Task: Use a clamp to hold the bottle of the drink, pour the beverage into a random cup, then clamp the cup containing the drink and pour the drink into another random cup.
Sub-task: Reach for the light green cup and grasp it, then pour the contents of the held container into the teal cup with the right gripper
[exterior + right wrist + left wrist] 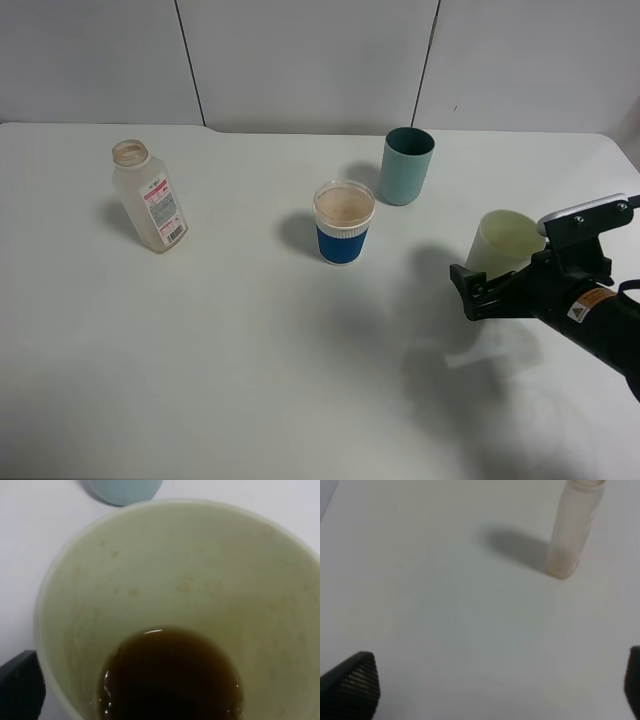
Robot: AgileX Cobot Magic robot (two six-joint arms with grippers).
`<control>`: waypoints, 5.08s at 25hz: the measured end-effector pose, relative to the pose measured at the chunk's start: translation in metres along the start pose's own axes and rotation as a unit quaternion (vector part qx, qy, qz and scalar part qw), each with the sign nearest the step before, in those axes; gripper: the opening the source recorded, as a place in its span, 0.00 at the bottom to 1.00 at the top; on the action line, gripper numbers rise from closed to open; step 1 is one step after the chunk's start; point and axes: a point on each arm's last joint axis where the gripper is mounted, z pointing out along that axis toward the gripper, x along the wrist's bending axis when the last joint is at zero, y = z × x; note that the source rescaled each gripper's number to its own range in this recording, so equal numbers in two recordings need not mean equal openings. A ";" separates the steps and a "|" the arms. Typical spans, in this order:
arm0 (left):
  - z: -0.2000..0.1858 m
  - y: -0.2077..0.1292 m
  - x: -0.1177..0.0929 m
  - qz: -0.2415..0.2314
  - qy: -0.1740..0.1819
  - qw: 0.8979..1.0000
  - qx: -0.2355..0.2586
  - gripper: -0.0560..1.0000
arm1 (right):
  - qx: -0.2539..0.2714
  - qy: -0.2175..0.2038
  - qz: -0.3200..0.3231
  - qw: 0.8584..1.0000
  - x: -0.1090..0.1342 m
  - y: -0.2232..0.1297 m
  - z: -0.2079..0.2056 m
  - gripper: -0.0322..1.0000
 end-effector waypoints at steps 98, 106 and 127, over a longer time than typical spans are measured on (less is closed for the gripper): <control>0.000 0.000 0.000 0.000 0.000 1.000 0.000 0.99 | 0.073 -0.049 0.113 0.990 -0.077 0.168 0.047 0.05; 0.000 0.000 0.000 0.000 0.000 1.000 0.000 0.99 | 0.064 -0.045 0.072 0.994 -0.051 0.184 0.073 0.05; 0.000 0.000 0.000 0.000 0.000 1.000 0.000 0.99 | 0.077 -0.085 -0.008 0.993 -0.026 0.182 0.104 0.05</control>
